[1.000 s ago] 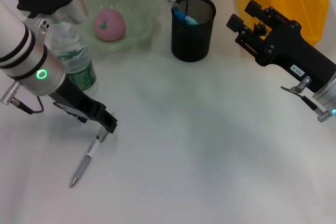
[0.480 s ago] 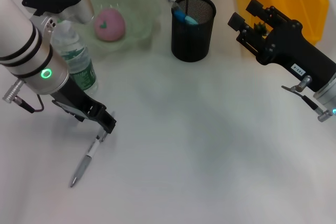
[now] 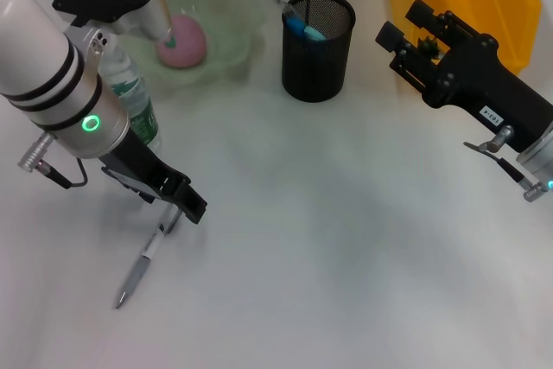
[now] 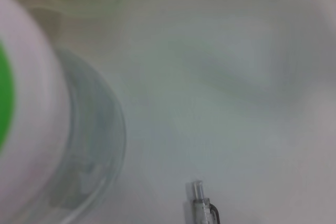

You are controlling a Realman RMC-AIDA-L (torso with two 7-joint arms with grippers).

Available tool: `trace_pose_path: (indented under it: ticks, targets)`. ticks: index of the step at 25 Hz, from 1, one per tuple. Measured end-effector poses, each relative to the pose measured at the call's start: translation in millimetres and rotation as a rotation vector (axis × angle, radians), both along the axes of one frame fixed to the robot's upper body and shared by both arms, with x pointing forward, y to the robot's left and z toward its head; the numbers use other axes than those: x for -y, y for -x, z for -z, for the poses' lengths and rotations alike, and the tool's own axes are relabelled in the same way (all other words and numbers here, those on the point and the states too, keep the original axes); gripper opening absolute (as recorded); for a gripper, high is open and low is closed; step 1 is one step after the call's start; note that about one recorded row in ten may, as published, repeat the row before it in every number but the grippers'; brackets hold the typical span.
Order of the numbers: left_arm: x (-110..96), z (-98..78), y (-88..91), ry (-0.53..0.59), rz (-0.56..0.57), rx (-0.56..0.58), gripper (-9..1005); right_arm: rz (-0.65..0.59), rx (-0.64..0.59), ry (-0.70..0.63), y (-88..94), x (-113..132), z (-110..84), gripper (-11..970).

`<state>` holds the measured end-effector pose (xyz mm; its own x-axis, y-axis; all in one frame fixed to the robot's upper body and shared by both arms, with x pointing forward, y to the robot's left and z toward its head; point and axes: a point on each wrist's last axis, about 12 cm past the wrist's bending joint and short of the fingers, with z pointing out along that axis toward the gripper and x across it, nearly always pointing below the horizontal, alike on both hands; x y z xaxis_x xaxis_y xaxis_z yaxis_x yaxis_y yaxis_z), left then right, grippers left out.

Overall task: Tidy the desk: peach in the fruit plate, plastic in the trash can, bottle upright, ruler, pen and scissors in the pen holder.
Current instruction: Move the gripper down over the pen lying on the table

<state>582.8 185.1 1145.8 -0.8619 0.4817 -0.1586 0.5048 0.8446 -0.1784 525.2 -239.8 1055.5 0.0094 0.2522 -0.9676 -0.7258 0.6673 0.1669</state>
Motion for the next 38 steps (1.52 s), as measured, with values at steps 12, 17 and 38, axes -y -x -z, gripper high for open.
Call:
trace_pose_path:
  ticks: [12,17,38]
  targets:
    - [0.5,9.5,0.9,-0.019,0.003,-0.012,771,0.0,-0.001,-0.001,0.3,-0.6,0.2,582]
    - [0.9,10.0,0.5,-0.021,0.004,-0.01,771,0.0,-0.001,-0.001,0.3,-0.6,0.2,581]
    - [1.9,13.0,0.0,-0.024,0.007,-0.004,770,0.0,-0.001,-0.001,0.3,-0.6,0.2,581]
